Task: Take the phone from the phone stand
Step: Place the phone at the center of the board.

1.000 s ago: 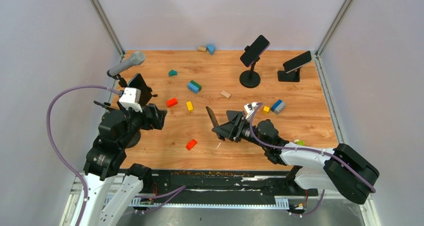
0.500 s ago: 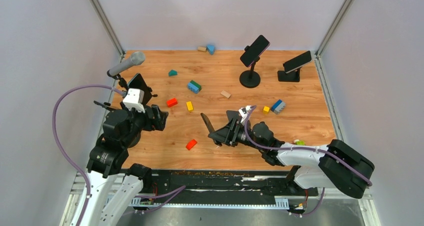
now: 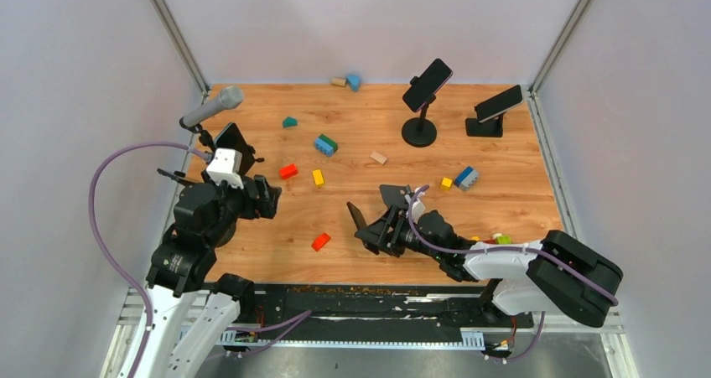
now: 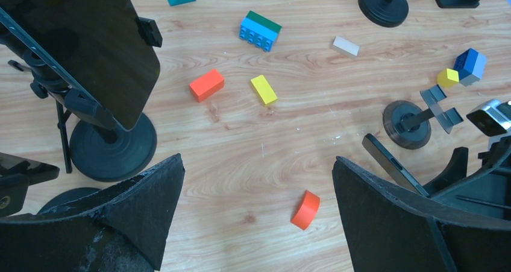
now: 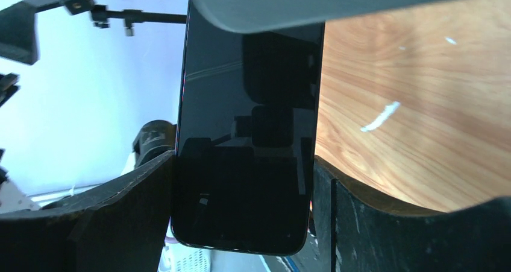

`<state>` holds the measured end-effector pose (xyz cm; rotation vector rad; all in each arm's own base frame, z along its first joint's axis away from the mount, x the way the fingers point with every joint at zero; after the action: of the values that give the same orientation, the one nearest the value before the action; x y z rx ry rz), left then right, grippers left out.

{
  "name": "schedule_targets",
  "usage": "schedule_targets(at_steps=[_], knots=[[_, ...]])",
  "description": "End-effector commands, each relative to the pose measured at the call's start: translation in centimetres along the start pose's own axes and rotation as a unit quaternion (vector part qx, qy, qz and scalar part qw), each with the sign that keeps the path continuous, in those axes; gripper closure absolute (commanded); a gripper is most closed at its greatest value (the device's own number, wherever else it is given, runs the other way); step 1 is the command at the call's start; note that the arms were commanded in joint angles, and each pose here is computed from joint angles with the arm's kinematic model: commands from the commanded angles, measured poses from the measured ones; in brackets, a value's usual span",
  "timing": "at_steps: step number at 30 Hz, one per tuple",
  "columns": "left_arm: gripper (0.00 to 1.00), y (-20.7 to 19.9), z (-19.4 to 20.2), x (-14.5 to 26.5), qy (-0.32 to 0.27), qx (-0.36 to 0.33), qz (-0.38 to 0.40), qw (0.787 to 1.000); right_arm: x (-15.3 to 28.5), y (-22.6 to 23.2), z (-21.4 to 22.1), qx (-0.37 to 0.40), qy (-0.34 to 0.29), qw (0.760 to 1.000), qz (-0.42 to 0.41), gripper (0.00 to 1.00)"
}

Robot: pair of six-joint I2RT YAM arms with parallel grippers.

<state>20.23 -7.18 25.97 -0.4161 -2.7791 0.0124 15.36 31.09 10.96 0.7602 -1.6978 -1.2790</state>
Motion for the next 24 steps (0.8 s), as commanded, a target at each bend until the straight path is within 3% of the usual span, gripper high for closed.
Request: schedule_targets(at_steps=[1,12,24], knots=[[0.00,0.1,-0.8,0.0,-0.019,-0.008,-0.003,1.000,0.2,0.2,-0.8,-0.012,-0.026,1.000,0.010,1.00],[0.00,0.6,-0.9,0.3,-0.025,-0.009,-0.018,0.999,0.6,-2.4,-1.1,-0.009,-0.039,0.996,0.081,1.00],[0.00,0.5,-0.9,0.2,-0.024,-0.011,-0.014,1.000,0.2,-3.8,-2.2,0.055,-0.049,0.983,0.170,1.00]])
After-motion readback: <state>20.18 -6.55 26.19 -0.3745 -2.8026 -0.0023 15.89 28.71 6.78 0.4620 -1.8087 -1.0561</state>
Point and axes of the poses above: each gripper's point midway between its finger pads, its own x axis back along the fingers, its own y axis along the line the jaws close on, z = x × y, the point moved 1 cm from there along x, back along the fingers, and after that the axes turned 8 degrees about -x, right-handed, at the moved point
